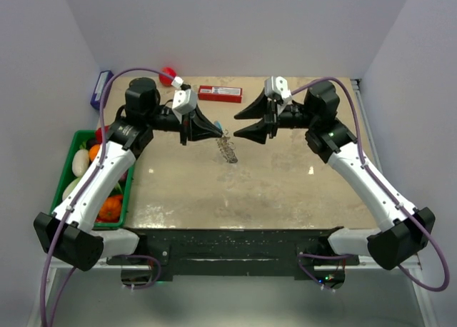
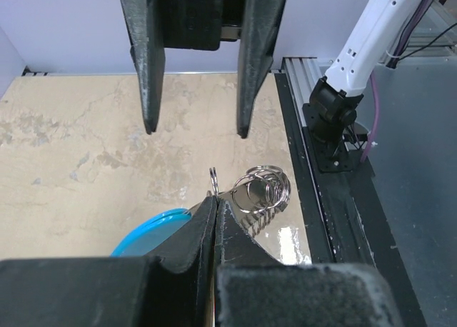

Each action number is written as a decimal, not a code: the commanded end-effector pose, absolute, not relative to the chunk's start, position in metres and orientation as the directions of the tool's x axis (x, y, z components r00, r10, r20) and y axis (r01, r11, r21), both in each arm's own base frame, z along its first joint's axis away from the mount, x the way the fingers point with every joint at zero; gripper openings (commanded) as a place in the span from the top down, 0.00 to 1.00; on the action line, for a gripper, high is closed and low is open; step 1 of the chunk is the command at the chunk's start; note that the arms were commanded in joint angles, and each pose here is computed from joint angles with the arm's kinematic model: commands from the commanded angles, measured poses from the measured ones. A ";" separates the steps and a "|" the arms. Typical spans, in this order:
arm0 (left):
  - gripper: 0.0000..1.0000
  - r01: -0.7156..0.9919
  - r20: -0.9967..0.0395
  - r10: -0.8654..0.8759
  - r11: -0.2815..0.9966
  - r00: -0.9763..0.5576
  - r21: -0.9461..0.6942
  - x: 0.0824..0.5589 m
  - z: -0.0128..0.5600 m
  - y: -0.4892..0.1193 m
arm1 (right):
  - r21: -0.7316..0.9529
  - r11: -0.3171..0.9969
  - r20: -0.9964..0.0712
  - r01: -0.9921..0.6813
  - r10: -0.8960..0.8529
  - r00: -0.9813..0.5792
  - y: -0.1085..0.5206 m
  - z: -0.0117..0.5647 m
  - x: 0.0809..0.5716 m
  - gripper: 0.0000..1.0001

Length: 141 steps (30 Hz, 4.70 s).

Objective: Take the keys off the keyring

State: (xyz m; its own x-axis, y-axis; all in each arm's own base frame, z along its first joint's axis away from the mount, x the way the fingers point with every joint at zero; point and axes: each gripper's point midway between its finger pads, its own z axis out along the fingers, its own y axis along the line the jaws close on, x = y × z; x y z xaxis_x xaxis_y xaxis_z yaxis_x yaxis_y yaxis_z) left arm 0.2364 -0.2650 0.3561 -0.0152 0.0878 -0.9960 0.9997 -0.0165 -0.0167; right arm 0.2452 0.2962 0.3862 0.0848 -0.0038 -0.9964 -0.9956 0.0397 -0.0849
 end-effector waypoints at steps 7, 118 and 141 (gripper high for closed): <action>1.00 0.991 -0.996 0.024 -0.104 0.089 0.086 0.212 0.385 -0.258 | -0.138 0.138 -0.990 -0.981 -0.006 0.139 0.286 0.389 0.258 0.50; 1.00 0.997 -0.997 0.034 -0.014 0.072 0.072 0.230 0.377 -0.253 | -0.205 0.076 -0.962 -0.976 -0.200 0.186 0.308 0.368 0.239 1.00; 1.00 0.997 -0.997 0.034 -0.014 0.076 0.075 0.229 0.376 -0.253 | -0.336 0.220 -0.928 -0.916 -0.244 0.282 0.291 0.404 0.254 1.00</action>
